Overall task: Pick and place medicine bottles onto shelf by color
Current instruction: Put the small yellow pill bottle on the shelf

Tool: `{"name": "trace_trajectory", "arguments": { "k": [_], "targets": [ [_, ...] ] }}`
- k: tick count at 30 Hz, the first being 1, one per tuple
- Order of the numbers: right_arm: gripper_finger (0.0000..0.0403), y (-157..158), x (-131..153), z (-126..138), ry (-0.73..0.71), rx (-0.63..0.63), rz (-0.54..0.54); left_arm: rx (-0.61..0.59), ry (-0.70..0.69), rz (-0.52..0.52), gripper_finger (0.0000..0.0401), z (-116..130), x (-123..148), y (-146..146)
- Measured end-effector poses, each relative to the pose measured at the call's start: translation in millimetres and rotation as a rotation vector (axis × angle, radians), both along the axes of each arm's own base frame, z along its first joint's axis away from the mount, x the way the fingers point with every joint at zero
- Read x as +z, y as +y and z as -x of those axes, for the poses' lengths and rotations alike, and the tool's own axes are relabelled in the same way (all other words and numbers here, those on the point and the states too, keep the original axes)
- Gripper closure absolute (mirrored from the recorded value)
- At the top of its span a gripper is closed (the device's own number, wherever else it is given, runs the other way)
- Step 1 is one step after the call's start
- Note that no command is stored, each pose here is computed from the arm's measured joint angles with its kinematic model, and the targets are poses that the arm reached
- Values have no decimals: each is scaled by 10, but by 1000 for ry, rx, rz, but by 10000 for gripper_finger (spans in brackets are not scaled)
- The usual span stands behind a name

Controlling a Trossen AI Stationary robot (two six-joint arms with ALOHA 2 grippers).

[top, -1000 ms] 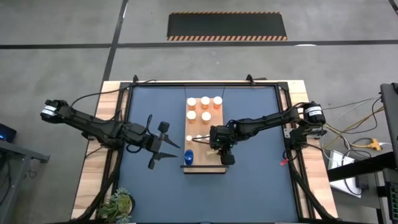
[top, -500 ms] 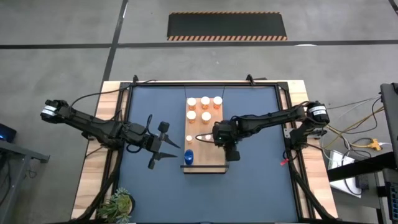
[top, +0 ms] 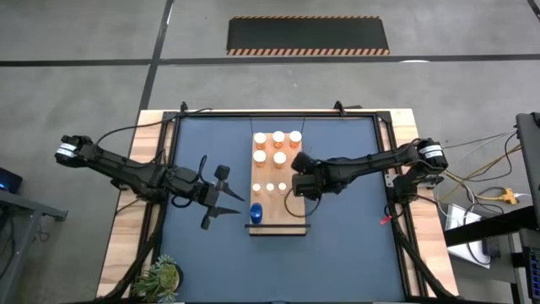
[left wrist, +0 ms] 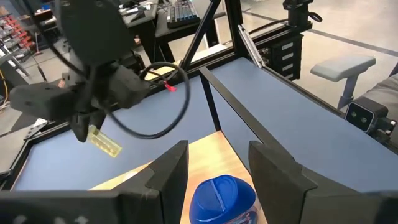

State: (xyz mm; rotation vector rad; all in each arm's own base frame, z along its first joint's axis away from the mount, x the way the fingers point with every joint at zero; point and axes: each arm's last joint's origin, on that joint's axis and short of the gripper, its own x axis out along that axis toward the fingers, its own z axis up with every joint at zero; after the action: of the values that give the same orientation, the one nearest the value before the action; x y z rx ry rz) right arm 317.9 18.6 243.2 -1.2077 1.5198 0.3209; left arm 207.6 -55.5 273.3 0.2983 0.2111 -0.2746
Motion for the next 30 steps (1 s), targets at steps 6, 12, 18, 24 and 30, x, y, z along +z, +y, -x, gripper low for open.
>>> {"name": "trace_trajectory", "arguments": {
  "k": [6,12,18,24,30],
  "targets": [
    [293,186,-87,-34,98,216,227,0,1,0,251,0,-1,0],
    [293,385,-153,43,77,244,427,1,11,-2,251,3,-11,1],
    [294,595,-246,96,-5,262,494,1,12,-3,251,3,-12,2],
    [294,654,-319,126,-27,280,563,1,10,-2,251,2,-9,1],
    [294,616,-152,172,-56,268,713,1,-17,5,251,-4,16,-1]
  ]
}}
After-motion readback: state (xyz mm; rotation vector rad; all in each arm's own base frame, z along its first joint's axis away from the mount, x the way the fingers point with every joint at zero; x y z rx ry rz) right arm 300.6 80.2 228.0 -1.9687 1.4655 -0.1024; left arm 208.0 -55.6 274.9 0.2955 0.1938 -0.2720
